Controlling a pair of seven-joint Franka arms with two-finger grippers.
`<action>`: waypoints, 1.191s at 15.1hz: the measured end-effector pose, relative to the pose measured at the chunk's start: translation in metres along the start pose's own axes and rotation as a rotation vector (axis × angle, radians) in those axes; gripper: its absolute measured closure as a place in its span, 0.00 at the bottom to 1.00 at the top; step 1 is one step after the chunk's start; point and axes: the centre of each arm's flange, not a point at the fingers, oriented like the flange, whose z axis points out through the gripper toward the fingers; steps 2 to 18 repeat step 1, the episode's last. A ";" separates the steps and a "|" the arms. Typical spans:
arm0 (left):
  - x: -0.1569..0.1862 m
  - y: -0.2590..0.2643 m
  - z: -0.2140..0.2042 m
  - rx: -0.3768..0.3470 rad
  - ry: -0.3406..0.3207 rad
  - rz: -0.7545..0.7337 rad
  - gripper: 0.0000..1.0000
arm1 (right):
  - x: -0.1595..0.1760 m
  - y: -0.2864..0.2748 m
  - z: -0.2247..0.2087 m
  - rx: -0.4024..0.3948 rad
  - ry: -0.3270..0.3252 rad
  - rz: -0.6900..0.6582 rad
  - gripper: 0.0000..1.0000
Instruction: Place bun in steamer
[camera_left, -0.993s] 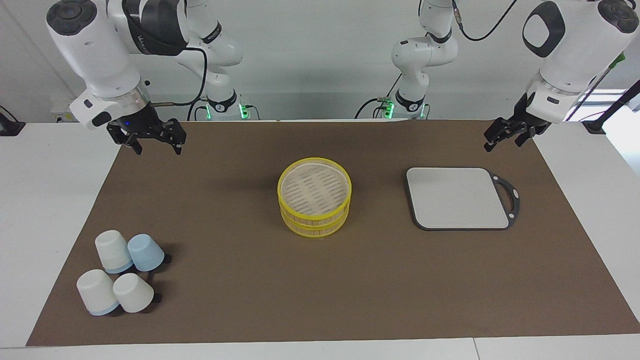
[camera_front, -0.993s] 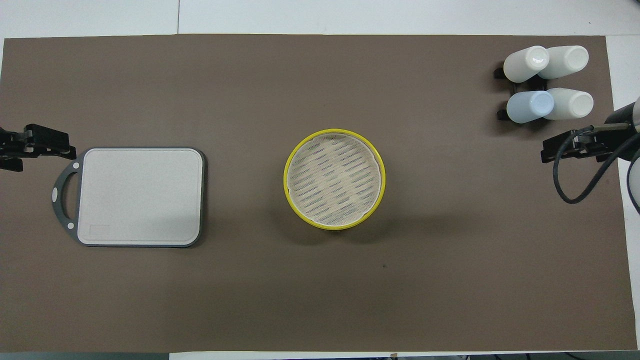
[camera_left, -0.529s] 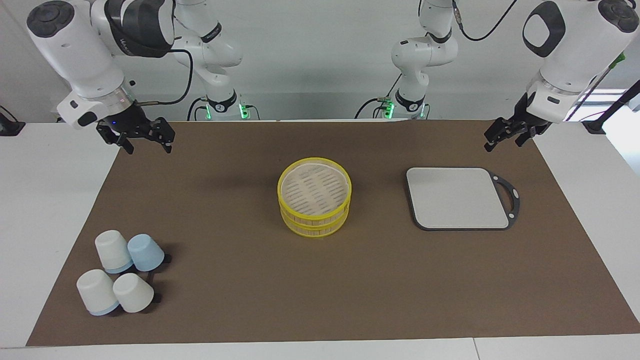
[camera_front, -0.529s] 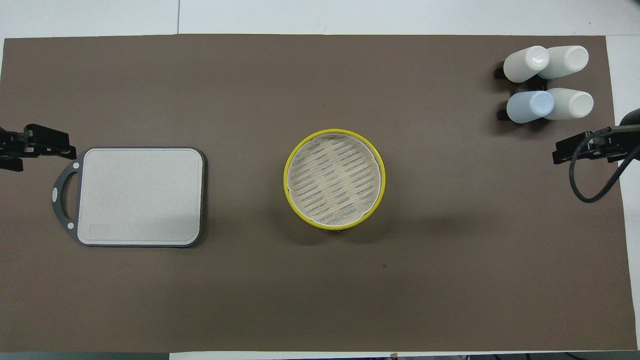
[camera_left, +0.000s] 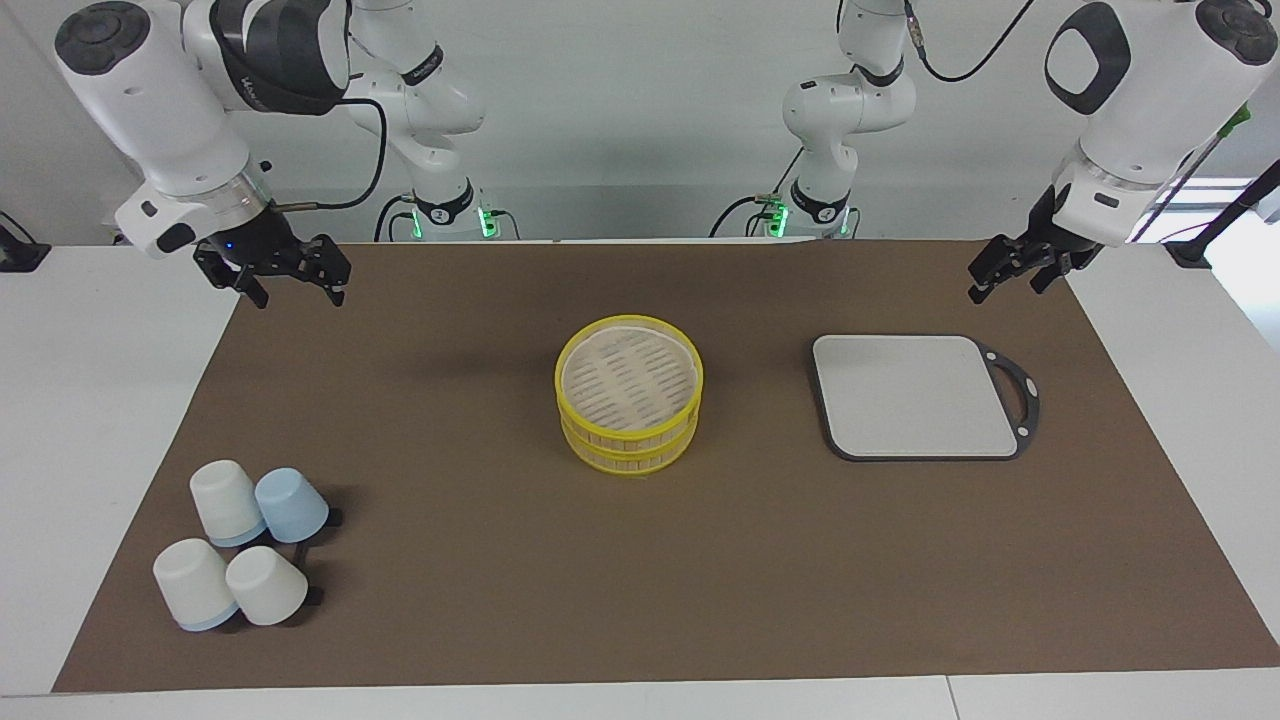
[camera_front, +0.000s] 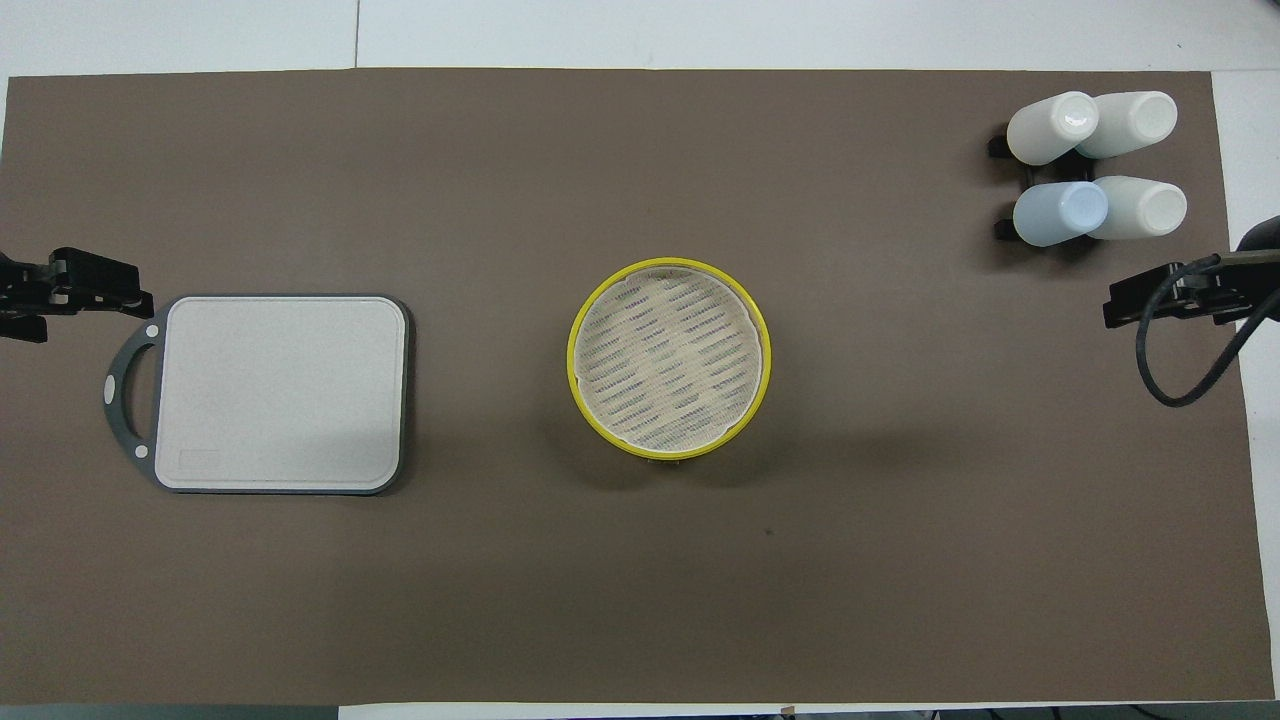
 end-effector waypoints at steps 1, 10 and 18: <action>0.000 0.000 0.000 0.000 0.001 0.000 0.00 | 0.000 0.000 0.000 0.000 0.000 0.000 0.00; 0.000 0.000 0.000 0.000 0.001 0.000 0.00 | 0.000 0.000 0.000 0.000 0.000 0.000 0.00; 0.000 0.000 0.000 0.000 0.001 0.000 0.00 | 0.000 0.000 0.000 0.000 0.000 0.000 0.00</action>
